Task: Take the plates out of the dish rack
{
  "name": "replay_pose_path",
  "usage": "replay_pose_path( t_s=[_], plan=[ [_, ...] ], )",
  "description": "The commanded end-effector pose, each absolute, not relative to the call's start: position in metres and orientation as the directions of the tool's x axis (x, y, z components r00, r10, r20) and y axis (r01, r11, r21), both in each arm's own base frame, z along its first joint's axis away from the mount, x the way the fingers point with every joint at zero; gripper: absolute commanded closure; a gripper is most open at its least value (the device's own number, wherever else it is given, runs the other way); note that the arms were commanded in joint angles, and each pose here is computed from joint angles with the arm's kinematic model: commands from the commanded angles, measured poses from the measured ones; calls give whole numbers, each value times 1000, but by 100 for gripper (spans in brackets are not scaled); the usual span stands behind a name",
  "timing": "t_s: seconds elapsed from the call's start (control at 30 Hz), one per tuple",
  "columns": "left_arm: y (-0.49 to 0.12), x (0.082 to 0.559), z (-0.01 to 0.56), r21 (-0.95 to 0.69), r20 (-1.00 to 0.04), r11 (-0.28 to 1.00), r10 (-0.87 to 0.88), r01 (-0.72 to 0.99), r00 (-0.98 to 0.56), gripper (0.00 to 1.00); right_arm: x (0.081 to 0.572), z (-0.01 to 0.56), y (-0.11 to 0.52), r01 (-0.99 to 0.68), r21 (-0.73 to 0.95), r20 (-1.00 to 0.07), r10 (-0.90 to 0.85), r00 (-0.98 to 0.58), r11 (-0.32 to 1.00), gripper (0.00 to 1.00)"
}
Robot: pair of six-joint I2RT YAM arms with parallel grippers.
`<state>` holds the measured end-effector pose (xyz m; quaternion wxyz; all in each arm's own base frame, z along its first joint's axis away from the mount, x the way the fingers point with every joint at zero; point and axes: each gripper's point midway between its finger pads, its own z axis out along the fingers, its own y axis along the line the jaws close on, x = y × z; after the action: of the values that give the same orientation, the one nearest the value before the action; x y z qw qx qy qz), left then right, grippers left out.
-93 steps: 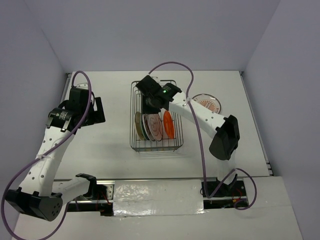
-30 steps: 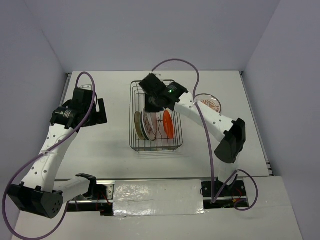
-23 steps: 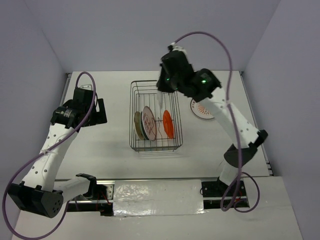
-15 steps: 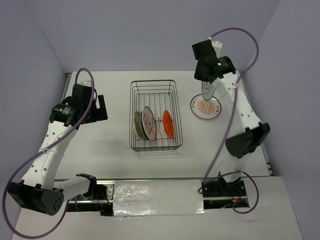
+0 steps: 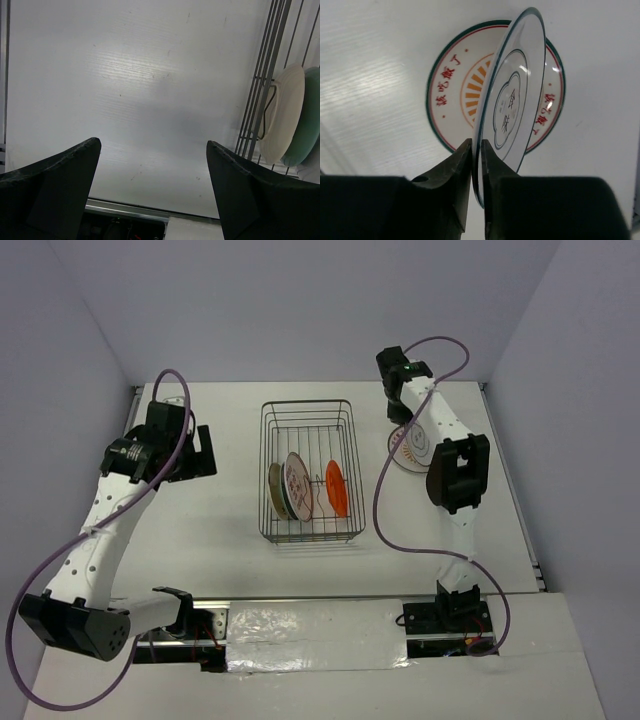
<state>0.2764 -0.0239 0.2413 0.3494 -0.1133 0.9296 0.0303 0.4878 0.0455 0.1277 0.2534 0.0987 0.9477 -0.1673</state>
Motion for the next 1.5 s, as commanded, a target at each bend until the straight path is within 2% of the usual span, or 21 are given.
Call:
replay_pose_path(
  t_s=[0.0, 0.03, 0.07, 0.1, 0.13, 0.17, 0.2, 0.23, 0.33, 0.4, 0.47, 0.5, 0.57, 0.7, 0.73, 0.93, 1.17, 1.3, 1.33, 1.4, 1.47],
  plan=[
    [-20, 271, 237, -4, -651, 970, -188, -245, -736, 0, 496, 149, 63, 263, -166, -572, 125, -811, 950, 76],
    [-20, 271, 237, 1, -651, 970, -185, -244, -736, 0, 496, 152, 66, 259, -154, -575, 127, -808, 954, 76],
    [-19, 271, 236, 5, -651, 970, -182, -244, -737, 0, 496, 161, 70, 250, -121, -592, 132, -795, 961, 69],
    [-18, 271, 235, 10, -650, 970, -180, -245, -739, 1, 496, 166, 73, 243, -103, -599, 134, -789, 965, 57],
    [-17, 270, 234, 15, -649, 970, -176, -244, -740, 0, 495, 171, 74, 243, -92, -605, 139, -784, 966, 31],
    [-17, 270, 233, 21, -648, 969, -173, -244, -741, 0, 493, 183, 74, 254, -93, -619, 144, -772, 963, 24],
    [-16, 271, 232, 24, -649, 969, -171, -244, -742, 0, 492, 187, 74, 261, -104, -621, 143, -771, 960, 8],
    [-16, 271, 232, 24, -650, 970, -170, -243, -741, 0, 489, 197, 71, 272, -115, -623, 144, -769, 955, 0],
    [-15, 271, 229, 33, -648, 971, -160, -238, -744, 1, 480, 218, 68, 294, -153, -625, 138, -769, 944, 0],
    [-15, 271, 227, 39, -646, 970, -158, -238, -747, 0, 469, 249, 79, 278, -94, -654, 151, -741, 956, 0],
    [-14, 271, 225, 43, -645, 968, -161, -246, -747, 1, 453, 279, 132, 142, -24, -708, 83, -701, 990, 0],
    [-13, 272, 225, 46, -648, 966, -164, -253, -744, 0, 432, 312, 159, 51, 69, -748, 85, -658, 996, 1],
    [-11, 273, 227, 45, -650, 961, -180, -274, -738, 0, 395, 319, 228, -109, 172, -746, 57, -664, 979, 5],
    [-11, 280, 234, 30, -666, 951, -210, -307, -716, 0, 340, 292, 300, -213, 232, -685, 4, -728, 949, 34],
    [-13, 283, 235, 22, -666, 952, -213, -304, -715, 1, 327, 287, 319, -219, 255, -676, 12, -737, 942, 36],
    [-14, 282, 231, 24, -656, 956, -205, -292, -727, 0, 297, 242, 369, -236, 269, -612, -24, -791, 934, 41],
    [-9, 270, 218, 44, -653, 955, -195, -294, -732, 0, 303, 186, 374, -206, 167, -551, -82, -830, 964, 47],
    [-6, 266, 212, 64, -646, 955, -181, -290, -741, 1, 301, 173, 377, -196, 163, -532, -82, -843, 967, 77],
    [-5, 266, 212, 67, -647, 955, -180, -290, -741, 1, 301, 176, 376, -191, 164, -535, -75, -841, 968, 78],
    [-4, 265, 213, 78, -648, 954, -173, -291, -742, 1, 304, 198, 376, -186, 178, -572, -53, -819, 966, 91],
    [-3, 266, 215, 80, -652, 953, -172, -292, -739, 0, 307, 227, 378, -184, 219, -609, -13, -793, 958, 95]
  ],
)
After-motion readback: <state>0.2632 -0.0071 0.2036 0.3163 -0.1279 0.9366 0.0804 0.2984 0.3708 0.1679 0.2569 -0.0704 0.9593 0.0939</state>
